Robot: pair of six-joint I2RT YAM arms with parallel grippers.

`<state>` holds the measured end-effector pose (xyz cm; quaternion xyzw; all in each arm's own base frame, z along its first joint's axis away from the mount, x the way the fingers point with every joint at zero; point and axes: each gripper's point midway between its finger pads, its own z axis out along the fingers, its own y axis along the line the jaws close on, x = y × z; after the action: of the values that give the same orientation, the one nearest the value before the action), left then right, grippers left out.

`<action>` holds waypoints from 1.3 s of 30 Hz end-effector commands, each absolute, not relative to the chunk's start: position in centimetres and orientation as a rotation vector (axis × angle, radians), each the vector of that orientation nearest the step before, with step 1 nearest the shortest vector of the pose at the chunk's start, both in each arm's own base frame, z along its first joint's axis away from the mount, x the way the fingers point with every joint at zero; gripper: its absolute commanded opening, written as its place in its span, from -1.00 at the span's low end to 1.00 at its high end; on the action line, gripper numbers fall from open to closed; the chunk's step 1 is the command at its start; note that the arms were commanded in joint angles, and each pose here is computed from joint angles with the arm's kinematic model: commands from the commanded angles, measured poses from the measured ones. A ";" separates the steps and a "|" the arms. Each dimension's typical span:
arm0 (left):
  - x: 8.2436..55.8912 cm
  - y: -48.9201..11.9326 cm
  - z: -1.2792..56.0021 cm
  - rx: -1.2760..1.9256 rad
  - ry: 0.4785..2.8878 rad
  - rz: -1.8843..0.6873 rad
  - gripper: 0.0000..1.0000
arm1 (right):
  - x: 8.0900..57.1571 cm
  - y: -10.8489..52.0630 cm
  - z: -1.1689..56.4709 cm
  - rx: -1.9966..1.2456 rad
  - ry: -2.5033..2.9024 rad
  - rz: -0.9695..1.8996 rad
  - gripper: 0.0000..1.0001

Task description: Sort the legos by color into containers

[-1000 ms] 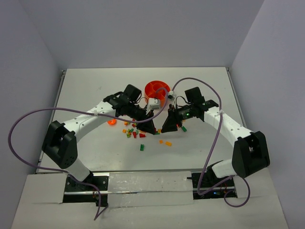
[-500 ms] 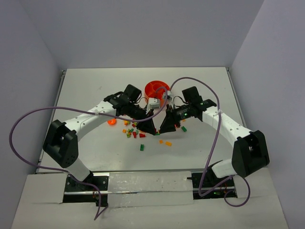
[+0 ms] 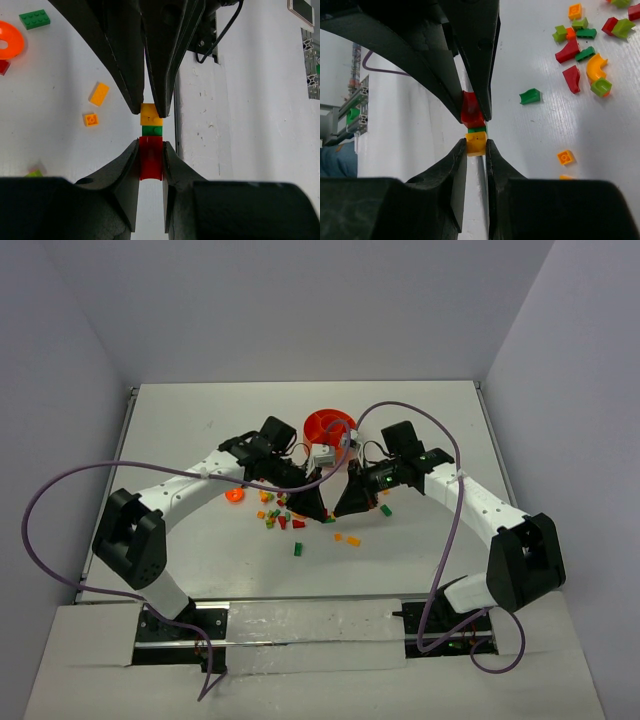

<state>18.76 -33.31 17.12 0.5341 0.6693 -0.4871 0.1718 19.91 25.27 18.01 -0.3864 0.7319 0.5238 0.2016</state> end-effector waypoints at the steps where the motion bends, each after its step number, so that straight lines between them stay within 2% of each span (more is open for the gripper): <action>1: 19.2 -34.2 18.7 1.515 1.817 -1.429 -1.00 | 20.7 26.0 19.2 -1.084 1.993 1.454 -0.81; 8: 19.1 -34.2 18.7 1.518 1.814 -1.442 -1.00 | 21.1 26.3 19.7 -1.055 1.993 1.470 -1.00; 29: 19.2 -33.6 16.7 1.478 1.856 -1.374 -1.00 | 24.0 25.5 19.4 -0.867 2.056 1.471 -1.00; 36: 21.4 -32.7 14.3 1.349 1.923 -1.198 -1.00 | 26.1 23.1 16.2 -0.776 2.165 1.305 -1.00; 39: 24.2 -31.2 11.7 1.266 2.005 -0.947 -1.00 | 27.8 21.1 14.1 -0.697 2.250 1.134 -1.00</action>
<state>19.76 -31.83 11.81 0.4959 0.7230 -0.4402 0.1940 25.62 23.44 16.87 -0.2831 0.7893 0.4892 0.2399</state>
